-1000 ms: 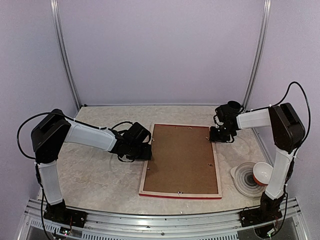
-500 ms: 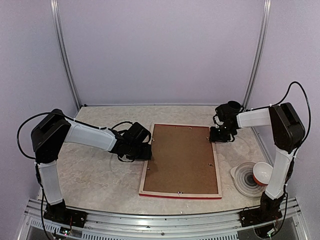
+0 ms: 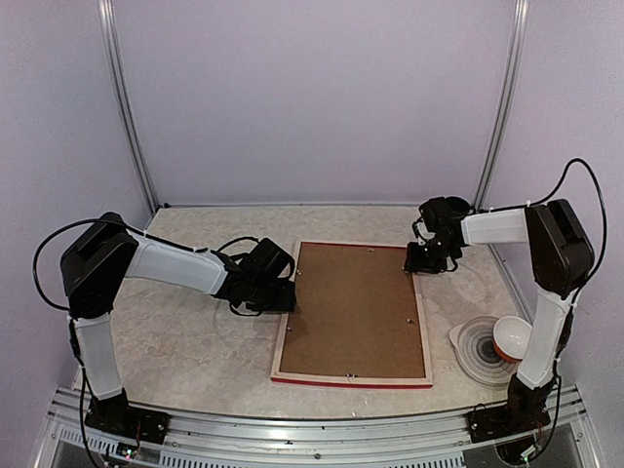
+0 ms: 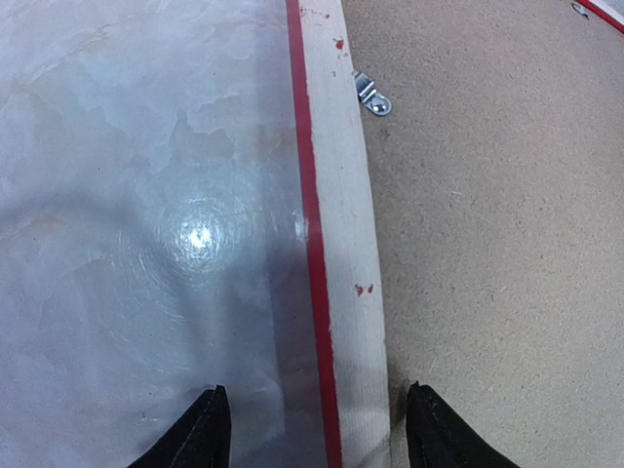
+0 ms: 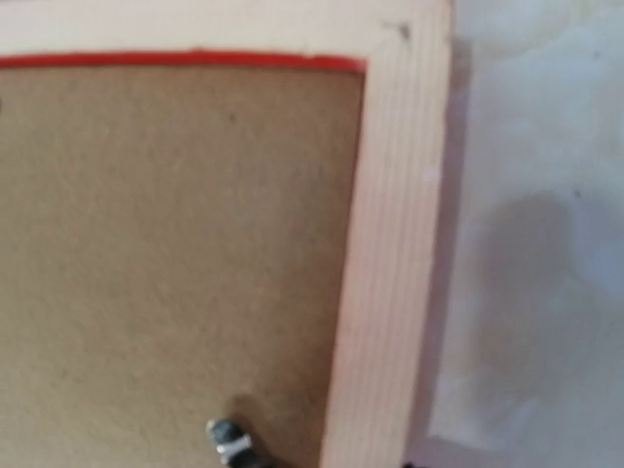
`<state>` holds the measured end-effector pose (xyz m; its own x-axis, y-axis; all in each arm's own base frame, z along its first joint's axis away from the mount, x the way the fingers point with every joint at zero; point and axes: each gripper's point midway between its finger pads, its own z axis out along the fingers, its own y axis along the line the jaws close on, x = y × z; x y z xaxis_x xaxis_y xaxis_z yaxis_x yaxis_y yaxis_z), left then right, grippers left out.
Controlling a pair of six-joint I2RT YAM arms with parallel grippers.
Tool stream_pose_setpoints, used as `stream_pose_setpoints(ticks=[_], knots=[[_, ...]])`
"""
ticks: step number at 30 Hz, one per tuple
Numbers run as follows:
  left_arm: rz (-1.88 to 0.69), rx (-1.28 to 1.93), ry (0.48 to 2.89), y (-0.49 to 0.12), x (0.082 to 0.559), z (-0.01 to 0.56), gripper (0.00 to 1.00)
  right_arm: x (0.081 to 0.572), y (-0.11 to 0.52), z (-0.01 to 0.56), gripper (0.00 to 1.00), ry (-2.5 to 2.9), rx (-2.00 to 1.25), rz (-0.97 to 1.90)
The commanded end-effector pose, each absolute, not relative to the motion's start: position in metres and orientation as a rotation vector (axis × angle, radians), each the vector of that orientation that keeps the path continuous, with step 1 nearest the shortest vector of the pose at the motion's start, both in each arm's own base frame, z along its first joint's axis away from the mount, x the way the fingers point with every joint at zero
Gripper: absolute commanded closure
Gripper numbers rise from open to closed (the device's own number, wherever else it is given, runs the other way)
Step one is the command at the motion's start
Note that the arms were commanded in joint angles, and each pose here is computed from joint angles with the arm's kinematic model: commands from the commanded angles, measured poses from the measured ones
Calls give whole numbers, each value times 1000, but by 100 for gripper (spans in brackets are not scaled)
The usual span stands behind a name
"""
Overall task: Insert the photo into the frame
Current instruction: Press the fastener onto the backboard.
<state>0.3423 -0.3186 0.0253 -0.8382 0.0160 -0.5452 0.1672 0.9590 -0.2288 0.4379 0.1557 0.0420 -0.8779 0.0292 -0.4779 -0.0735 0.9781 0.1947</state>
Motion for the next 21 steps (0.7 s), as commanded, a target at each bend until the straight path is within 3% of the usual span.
stream_pose_setpoints(ticks=[1, 21], knots=[[-386, 112, 2528, -318, 346, 34, 39, 449, 160, 44, 62, 2609, -12, 298], [-382, 111, 2534, -317, 344, 30, 39, 454, 162, 35, 63, 2614, 13, 335]])
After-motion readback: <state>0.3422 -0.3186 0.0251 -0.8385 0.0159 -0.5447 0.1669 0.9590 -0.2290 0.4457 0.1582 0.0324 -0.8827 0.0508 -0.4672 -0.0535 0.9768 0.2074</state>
